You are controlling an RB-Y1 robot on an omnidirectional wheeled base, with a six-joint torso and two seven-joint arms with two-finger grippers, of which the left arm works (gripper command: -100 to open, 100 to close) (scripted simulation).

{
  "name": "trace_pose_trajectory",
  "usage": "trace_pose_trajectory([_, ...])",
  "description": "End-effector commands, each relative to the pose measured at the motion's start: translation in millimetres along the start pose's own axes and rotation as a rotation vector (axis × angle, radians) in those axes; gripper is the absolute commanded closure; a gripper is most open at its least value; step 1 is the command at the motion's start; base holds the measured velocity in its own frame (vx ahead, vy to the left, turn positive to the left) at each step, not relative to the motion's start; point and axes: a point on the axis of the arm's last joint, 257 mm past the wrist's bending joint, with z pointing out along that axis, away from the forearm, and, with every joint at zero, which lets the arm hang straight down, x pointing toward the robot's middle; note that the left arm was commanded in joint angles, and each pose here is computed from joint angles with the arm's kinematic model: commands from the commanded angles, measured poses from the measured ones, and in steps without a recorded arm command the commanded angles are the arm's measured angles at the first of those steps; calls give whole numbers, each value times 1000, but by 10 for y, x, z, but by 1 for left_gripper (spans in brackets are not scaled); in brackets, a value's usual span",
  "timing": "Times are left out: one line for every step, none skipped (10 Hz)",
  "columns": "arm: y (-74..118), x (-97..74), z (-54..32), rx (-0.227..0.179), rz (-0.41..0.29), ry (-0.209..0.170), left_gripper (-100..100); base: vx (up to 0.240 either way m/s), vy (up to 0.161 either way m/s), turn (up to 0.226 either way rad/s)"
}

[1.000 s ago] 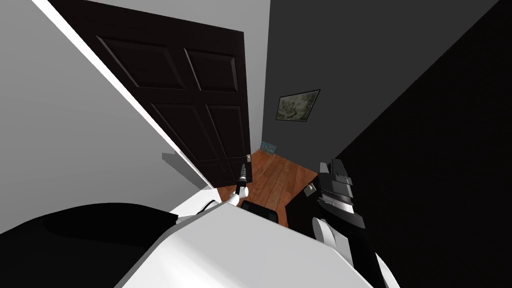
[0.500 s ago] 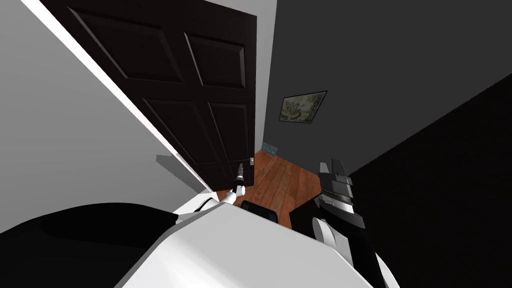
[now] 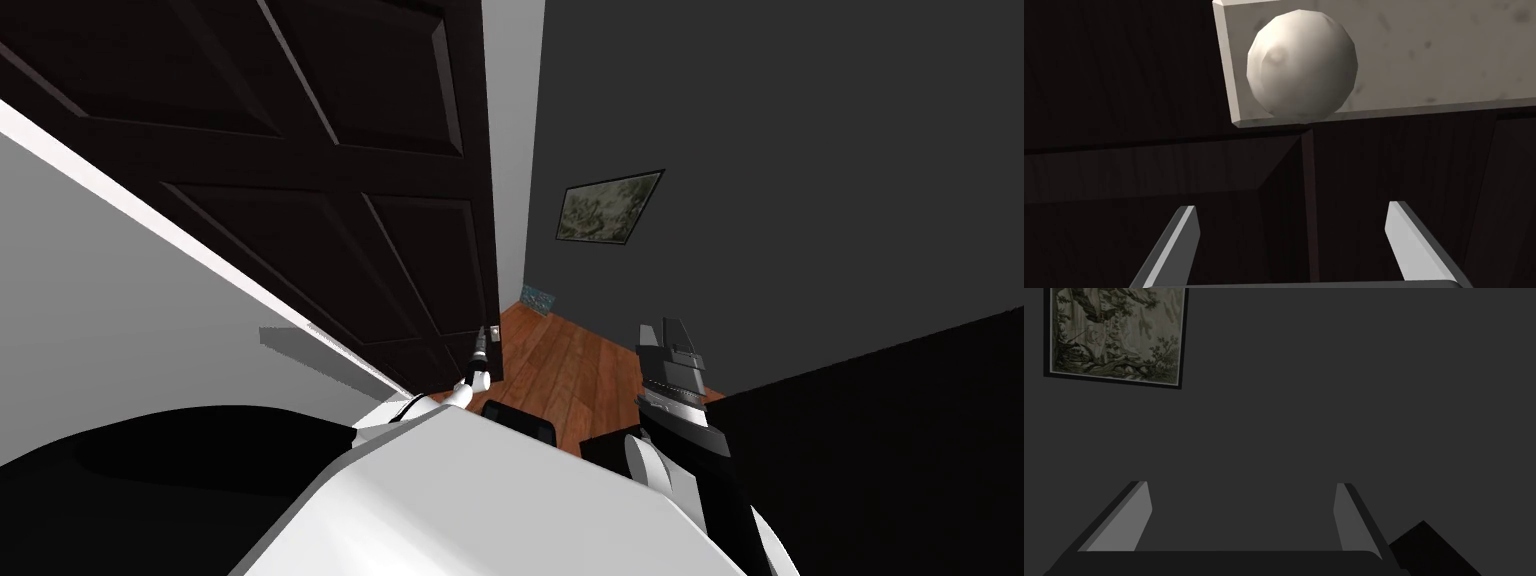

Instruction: Push the door open

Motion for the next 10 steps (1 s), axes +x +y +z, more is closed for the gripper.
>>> trace_pose_trajectory([13,119,-42,-9,-22,3,-100,163,-60,4])
trace_pose_trajectory([13,119,-42,-9,-22,3,-100,88,-62,-19])
trace_pose_trajectory([34,265,-103,-21,-49,8,-100,114,-74,-44])
trace_pose_trajectory([41,168,-89,-18,-33,4,-100,55,-32,15])
trace_pose_trajectory([41,168,-89,-18,-33,4,100,-16,4,-5])
trace_pose_trajectory([41,168,-89,-18,-33,4,100,-24,13,-7])
trace_pose_trajectory([41,168,-89,-18,-33,4,100,-11,11,-12])
trace_pose_trajectory([41,168,-89,-18,-33,4,100,-3,6,-8])
trace_pose_trajectory([41,168,-89,-18,-33,4,100,0,0,0])
trace_pose_trajectory([41,168,-89,-18,-33,4,100,0,0,0])
